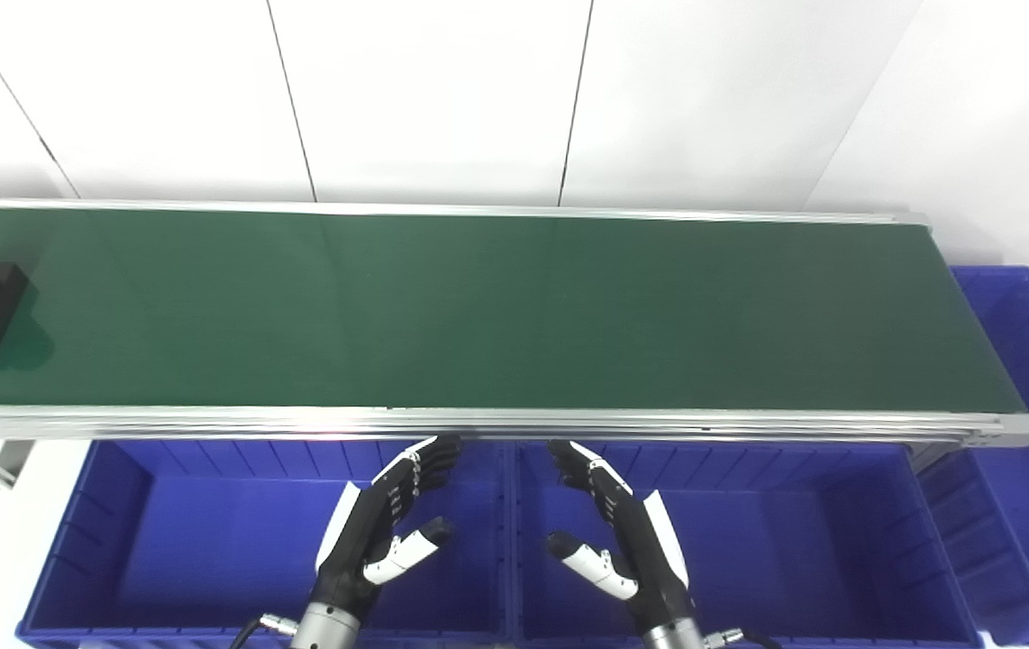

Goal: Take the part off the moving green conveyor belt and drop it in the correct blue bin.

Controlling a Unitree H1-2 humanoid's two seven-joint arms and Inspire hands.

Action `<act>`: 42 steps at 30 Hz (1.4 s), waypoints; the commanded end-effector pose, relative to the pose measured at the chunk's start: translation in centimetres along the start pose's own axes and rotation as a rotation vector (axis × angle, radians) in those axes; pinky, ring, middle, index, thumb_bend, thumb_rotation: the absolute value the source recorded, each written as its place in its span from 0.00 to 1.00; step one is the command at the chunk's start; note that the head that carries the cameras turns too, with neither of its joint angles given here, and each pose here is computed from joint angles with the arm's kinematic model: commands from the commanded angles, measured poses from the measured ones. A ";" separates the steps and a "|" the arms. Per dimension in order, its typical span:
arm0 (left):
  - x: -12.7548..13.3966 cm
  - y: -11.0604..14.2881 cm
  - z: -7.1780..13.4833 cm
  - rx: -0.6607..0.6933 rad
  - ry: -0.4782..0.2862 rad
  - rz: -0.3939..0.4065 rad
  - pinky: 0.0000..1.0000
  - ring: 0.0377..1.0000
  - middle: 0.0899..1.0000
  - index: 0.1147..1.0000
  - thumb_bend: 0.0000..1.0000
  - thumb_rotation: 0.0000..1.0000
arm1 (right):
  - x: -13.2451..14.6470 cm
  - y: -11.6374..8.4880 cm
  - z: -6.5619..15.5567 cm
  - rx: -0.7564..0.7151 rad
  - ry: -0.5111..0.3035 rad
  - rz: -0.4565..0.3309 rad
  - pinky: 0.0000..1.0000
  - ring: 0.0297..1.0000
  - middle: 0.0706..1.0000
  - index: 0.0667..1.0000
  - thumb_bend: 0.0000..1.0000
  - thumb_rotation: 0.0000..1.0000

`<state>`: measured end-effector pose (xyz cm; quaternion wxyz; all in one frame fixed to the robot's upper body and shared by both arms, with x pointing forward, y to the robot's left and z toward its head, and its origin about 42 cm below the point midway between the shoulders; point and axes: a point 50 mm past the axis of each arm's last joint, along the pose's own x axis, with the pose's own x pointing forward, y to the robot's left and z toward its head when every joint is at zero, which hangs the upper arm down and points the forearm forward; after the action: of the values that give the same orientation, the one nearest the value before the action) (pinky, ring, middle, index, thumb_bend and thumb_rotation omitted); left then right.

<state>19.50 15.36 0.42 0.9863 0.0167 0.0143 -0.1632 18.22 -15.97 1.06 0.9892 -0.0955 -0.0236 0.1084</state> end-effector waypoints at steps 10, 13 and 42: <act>0.5 -0.1 1.1 0.006 -0.071 -0.007 0.82 0.83 0.82 0.79 0.89 0.73 | 0.7 0.1 0.8 0.010 -0.058 -0.002 0.81 0.85 0.85 0.82 0.79 0.76; 0.5 -0.2 1.1 0.007 -0.071 -0.006 0.81 0.83 0.81 0.79 0.89 0.73 | 0.7 0.0 0.8 0.005 -0.061 -0.001 0.81 0.85 0.85 0.82 0.79 0.76; 0.4 -0.1 1.0 0.010 -0.069 -0.004 0.80 0.82 0.81 0.79 0.90 0.73 | 0.7 0.2 0.8 0.010 -0.060 0.002 0.81 0.84 0.85 0.82 0.79 0.76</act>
<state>19.39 15.46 0.38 0.9863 0.0190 0.0152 -0.1634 18.20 -15.91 0.87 0.9887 -0.0984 -0.0213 0.1110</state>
